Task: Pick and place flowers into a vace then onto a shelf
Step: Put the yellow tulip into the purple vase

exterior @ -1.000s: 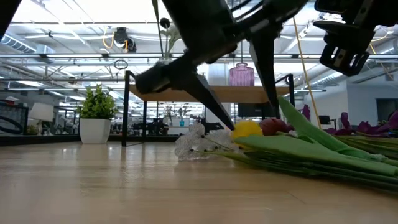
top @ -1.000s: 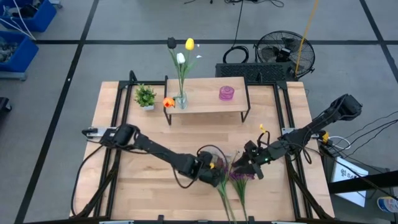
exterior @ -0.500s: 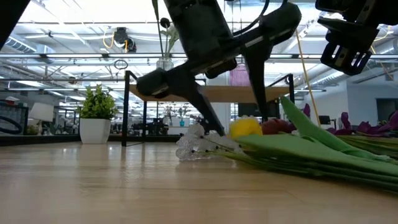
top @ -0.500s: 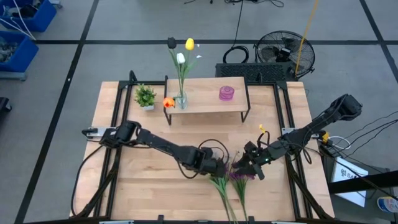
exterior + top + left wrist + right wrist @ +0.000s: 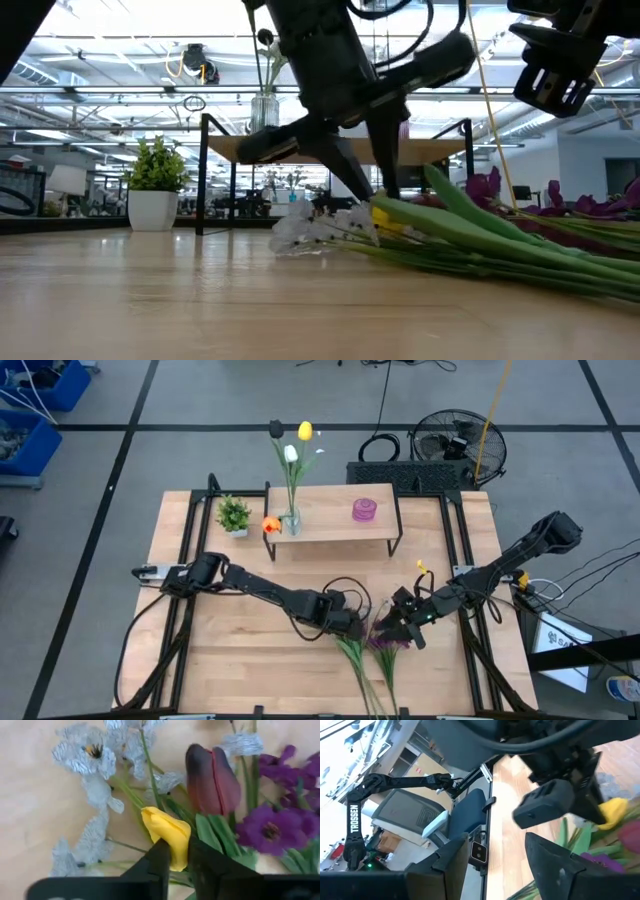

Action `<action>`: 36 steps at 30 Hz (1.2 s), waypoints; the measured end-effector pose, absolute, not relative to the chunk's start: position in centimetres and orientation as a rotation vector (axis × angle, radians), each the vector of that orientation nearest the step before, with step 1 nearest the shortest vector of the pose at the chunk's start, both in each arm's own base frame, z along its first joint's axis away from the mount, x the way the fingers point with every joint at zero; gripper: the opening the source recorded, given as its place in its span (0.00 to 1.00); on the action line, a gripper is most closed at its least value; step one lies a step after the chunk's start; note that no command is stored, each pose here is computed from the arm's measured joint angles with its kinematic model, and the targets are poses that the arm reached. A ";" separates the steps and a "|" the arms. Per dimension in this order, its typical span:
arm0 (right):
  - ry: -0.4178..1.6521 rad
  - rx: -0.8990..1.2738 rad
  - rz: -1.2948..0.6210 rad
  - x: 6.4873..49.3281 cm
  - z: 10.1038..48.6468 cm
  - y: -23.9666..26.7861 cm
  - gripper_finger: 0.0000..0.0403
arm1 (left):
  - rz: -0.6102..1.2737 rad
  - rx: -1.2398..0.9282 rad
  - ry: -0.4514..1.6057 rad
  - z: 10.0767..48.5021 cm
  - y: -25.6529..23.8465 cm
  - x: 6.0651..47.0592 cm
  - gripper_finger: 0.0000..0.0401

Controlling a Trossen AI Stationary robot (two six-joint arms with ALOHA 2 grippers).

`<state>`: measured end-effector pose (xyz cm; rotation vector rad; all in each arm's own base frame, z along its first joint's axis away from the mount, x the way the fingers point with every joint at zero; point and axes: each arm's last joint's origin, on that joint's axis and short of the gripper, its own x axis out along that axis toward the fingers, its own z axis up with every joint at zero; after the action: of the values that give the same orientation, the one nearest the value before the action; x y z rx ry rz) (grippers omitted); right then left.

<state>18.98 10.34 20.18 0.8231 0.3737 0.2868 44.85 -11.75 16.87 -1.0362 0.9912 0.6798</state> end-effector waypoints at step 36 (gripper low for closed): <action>0.160 0.758 0.254 20.5 21.7 7.5 0.44 | 0.491 -0.522 0.317 33.7 -10.8 41.8 0.04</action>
<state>20.50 7.53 21.73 0.7584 0.1601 0.2535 41.81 -10.77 33.68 -0.5219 0.3167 0.4912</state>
